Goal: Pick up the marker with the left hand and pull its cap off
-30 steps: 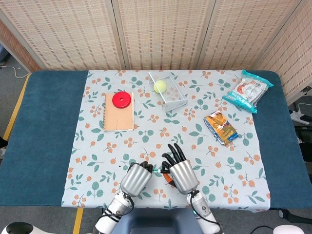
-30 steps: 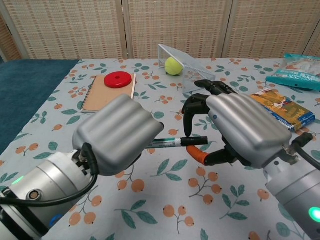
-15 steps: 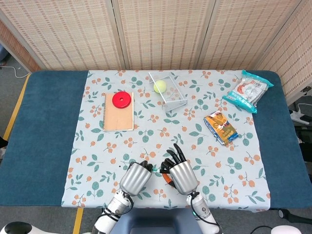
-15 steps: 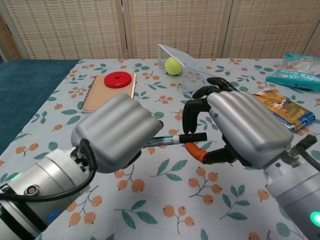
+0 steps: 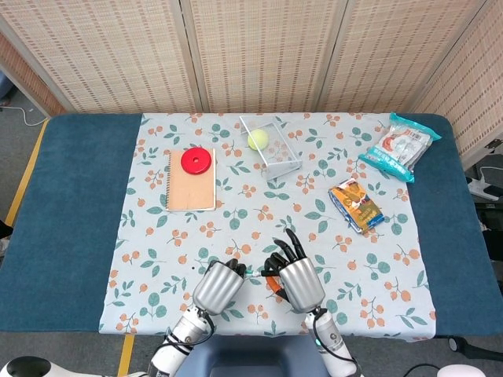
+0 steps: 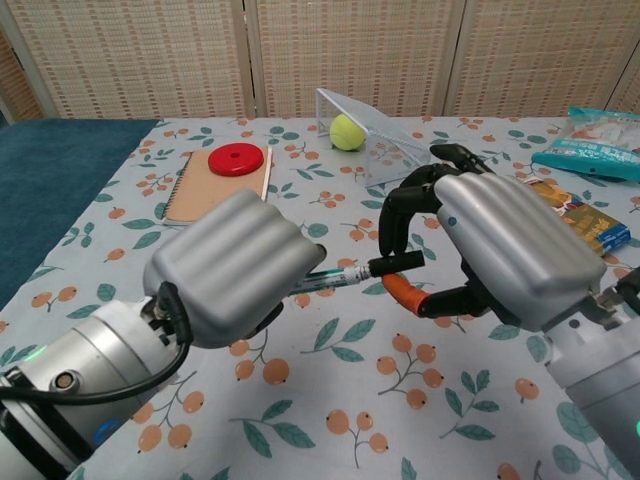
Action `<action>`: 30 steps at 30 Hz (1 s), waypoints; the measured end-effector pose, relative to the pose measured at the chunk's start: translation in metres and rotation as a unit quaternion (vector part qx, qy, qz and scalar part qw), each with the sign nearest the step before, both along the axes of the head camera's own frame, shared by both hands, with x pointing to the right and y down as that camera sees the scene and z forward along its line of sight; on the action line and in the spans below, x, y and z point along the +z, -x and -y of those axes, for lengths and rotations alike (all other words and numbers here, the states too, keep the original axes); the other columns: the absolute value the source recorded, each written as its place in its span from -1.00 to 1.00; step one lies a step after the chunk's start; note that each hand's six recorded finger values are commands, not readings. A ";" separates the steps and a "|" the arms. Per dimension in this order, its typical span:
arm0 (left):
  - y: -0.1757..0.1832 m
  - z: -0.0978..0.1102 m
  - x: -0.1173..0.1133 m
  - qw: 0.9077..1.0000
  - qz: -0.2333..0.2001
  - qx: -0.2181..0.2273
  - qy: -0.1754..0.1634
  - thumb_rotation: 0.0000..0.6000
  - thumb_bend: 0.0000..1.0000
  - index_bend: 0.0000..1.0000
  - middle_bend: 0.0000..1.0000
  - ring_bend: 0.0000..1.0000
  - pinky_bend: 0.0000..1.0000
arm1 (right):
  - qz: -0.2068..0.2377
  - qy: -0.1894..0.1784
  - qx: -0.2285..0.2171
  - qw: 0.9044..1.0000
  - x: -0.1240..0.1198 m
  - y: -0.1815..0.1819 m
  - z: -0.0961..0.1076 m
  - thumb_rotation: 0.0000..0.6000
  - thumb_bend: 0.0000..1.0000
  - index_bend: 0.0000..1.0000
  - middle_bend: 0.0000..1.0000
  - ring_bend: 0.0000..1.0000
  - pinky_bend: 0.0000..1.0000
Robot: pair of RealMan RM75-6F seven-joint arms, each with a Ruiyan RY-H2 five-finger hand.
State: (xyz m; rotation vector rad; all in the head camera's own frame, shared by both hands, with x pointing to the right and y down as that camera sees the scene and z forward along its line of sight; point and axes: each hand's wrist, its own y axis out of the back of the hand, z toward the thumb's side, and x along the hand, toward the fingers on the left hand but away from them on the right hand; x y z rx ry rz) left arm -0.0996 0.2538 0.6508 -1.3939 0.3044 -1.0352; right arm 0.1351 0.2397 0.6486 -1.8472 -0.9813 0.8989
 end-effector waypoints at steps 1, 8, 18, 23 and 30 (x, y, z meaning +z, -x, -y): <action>-0.001 0.000 0.000 1.000 -0.001 0.000 0.000 1.00 0.29 0.88 1.00 0.78 1.00 | -0.003 0.001 -0.003 1.000 0.001 0.000 -0.002 1.00 -0.24 1.00 0.04 -0.58 -1.00; 0.001 0.002 0.000 1.000 0.001 -0.003 -0.002 1.00 0.29 0.88 1.00 0.78 1.00 | -0.010 0.007 -0.009 1.000 0.006 -0.002 -0.007 1.00 -0.24 1.00 0.05 -0.58 -1.00; 0.005 0.003 0.003 1.000 0.017 0.000 -0.009 1.00 0.28 0.87 1.00 0.78 1.00 | -0.004 -0.012 0.016 1.000 -0.002 -0.010 0.009 1.00 -0.24 1.00 0.05 -0.58 -1.00; 0.015 0.010 0.011 0.998 0.047 0.000 -0.030 1.00 0.19 0.85 1.00 0.77 1.00 | -0.029 -0.007 0.018 0.999 0.003 -0.024 0.011 1.00 -0.24 1.00 0.05 -0.58 -1.00; 0.038 0.022 0.032 0.994 0.102 -0.008 -0.040 1.00 0.14 0.69 0.89 0.77 1.00 | -0.059 0.017 0.008 0.998 0.023 -0.032 0.002 1.00 -0.24 1.00 0.04 -0.59 -1.00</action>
